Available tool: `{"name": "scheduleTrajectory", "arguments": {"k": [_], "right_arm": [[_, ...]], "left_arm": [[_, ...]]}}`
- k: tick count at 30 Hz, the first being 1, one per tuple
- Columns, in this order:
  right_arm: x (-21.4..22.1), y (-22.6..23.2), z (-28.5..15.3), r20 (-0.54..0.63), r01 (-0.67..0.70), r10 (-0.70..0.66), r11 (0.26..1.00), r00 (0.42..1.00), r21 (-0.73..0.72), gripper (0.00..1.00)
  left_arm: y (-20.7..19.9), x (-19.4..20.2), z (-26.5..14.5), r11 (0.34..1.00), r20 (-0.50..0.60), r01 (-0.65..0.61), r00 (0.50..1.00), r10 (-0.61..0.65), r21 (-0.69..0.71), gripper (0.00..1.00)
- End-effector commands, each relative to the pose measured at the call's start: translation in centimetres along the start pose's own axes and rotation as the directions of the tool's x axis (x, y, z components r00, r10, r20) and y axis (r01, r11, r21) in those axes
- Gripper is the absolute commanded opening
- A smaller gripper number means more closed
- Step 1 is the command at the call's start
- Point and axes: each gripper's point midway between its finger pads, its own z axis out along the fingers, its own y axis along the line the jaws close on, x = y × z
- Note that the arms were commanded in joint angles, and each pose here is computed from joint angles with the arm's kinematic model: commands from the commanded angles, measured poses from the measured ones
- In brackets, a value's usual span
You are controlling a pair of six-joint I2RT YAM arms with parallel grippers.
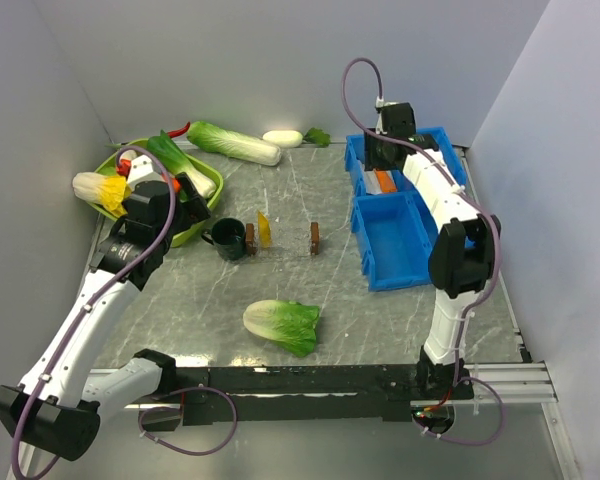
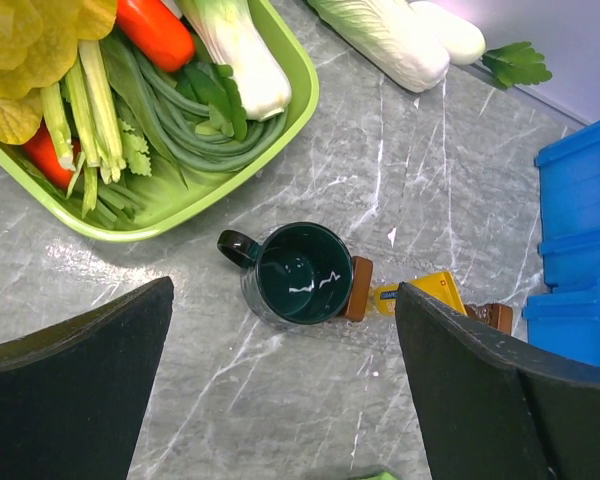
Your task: Prepare toiletry sets of a toothbrush and toothpaste on the tray
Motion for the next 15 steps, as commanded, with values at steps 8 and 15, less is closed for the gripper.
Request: {"name": "scheduleTrajectory", "arguments": {"k": [8, 15], "right_arm": [[0.5, -4.4, 5.8, -0.081, 0.079, -0.070, 0.990, 0.994, 0.115, 0.55], [2.5, -5.3, 9.2, -0.134, 0.143, -0.126, 0.981, 0.983, 0.130, 0.55]], "left_arm": [[-0.5, -2.6, -0.4, 0.998, 0.061, 0.056, 0.997, -0.054, -0.023, 0.97], [0.0, -2.4, -0.3, 0.993, 0.059, 0.101, 0.993, -0.098, -0.054, 0.96]]}}
